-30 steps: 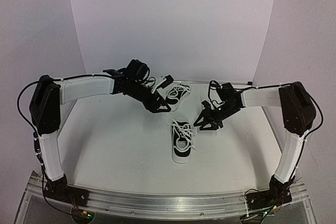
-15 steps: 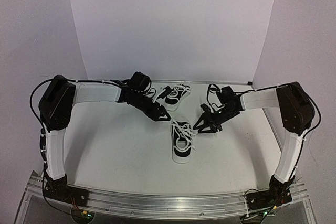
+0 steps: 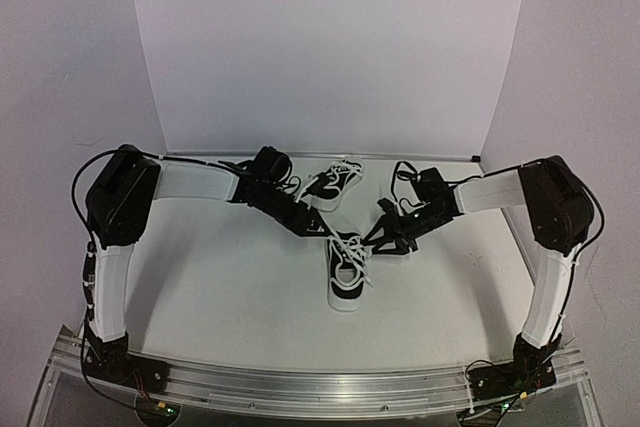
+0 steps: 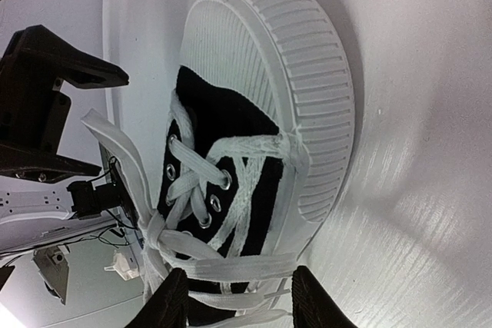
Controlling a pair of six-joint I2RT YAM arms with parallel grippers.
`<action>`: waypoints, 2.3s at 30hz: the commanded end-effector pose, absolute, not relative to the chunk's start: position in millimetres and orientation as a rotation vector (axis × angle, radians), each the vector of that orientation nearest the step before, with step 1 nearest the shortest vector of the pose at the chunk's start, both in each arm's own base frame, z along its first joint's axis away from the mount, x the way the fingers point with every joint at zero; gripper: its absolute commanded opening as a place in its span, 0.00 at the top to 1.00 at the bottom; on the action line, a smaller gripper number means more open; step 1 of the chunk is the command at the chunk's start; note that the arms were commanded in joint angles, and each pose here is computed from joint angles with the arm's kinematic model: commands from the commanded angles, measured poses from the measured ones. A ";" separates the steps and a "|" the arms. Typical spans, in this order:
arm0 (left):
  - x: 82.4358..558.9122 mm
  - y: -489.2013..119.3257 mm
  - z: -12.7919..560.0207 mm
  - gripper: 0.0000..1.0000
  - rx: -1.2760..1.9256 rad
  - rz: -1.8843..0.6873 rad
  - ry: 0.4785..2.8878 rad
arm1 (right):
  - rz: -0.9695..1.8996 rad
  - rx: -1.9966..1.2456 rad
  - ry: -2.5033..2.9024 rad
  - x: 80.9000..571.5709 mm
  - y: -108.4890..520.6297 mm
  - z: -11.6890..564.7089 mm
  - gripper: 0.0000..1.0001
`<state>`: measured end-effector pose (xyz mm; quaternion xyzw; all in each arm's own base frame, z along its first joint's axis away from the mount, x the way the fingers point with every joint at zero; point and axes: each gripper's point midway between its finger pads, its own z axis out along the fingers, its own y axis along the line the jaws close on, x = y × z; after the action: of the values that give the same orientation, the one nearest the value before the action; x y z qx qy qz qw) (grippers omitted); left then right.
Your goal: Tie the shoes
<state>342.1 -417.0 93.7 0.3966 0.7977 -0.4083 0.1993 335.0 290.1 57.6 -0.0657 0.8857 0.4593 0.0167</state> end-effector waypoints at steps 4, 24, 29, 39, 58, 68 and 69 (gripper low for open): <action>350.0 -435.8 120.9 0.61 1.094 -1.243 2.115 | 1.502 -0.223 2.726 334.8 297.5 58.0 0.71; 350.6 -415.3 112.9 1.00 1.030 -1.149 2.162 | 1.341 -0.096 2.786 327.9 277.7 54.4 0.79; 351.3 -415.9 113.5 1.00 1.035 -1.147 2.158 | 1.361 -0.071 2.782 331.7 281.2 53.0 0.64; 351.5 -415.3 112.1 1.00 1.041 -1.138 2.159 | 1.389 -0.079 2.796 331.0 287.2 38.5 0.68; 358.2 -407.5 109.7 1.00 1.010 -1.071 2.195 | 1.400 -0.101 2.743 333.7 297.4 43.0 1.00; 364.5 -376.2 107.2 1.00 0.939 -0.872 2.233 | 1.002 -0.091 2.807 343.4 261.8 50.7 1.00; 364.5 -374.7 105.9 1.00 0.938 -0.867 2.237 | 0.981 -0.087 2.813 343.1 259.2 49.7 1.00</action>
<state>350.0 -390.4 86.3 0.3564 0.8303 -0.3579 0.2354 336.2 274.8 39.1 -0.0229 0.9225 0.3823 0.0490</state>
